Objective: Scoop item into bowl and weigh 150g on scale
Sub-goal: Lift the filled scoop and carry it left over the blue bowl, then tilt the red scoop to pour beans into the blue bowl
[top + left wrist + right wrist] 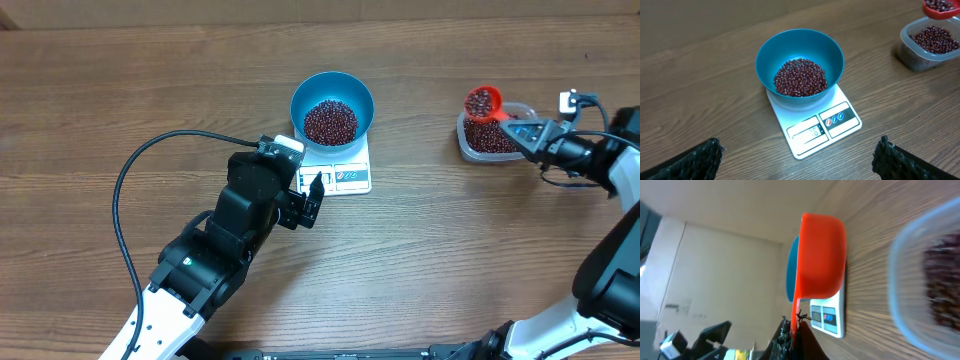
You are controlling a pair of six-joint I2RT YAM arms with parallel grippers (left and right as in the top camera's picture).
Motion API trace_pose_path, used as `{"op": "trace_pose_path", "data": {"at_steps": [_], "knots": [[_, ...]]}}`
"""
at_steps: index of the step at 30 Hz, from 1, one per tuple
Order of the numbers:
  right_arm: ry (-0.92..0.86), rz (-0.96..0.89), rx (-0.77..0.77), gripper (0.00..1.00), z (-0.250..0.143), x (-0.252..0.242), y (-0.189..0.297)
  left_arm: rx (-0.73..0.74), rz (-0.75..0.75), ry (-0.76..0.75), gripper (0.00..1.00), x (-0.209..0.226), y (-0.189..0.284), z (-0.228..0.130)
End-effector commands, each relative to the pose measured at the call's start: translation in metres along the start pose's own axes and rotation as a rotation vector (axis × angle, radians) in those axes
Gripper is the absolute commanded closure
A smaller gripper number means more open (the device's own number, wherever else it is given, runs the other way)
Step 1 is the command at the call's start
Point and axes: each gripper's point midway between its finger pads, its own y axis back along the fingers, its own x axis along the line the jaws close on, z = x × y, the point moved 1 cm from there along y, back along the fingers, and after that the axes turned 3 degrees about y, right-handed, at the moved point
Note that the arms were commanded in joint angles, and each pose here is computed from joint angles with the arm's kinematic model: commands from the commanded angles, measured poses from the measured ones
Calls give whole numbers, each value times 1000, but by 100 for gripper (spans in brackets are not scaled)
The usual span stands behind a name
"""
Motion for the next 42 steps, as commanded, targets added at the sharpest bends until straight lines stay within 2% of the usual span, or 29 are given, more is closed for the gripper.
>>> {"op": "trace_pose_path", "data": {"at_steps": [1,14,24,27,34,38,42], "knots": [[10,81,45,96,-7,15,-19,-31,9,-17,0,2,6,7],[63,168,239,96,-36,52,-98,-34,8,-16,0,2,6,8],[199,224,348,96,-62,82,-152,-35,8,-16,0,2,6,8],[262,200,353,96,-67,84,-167,-36,8,-16,0,2,6,8],[397,-10,303,96,-67,63,-200,-36,8,-16,0,2,6,8],[558,1,288,96,-67,68,-211,-35,8,-16,0,2,6,8],[640,-31,270,96,-62,64,-213,-36,8,-16,0,2,6,8]]}}
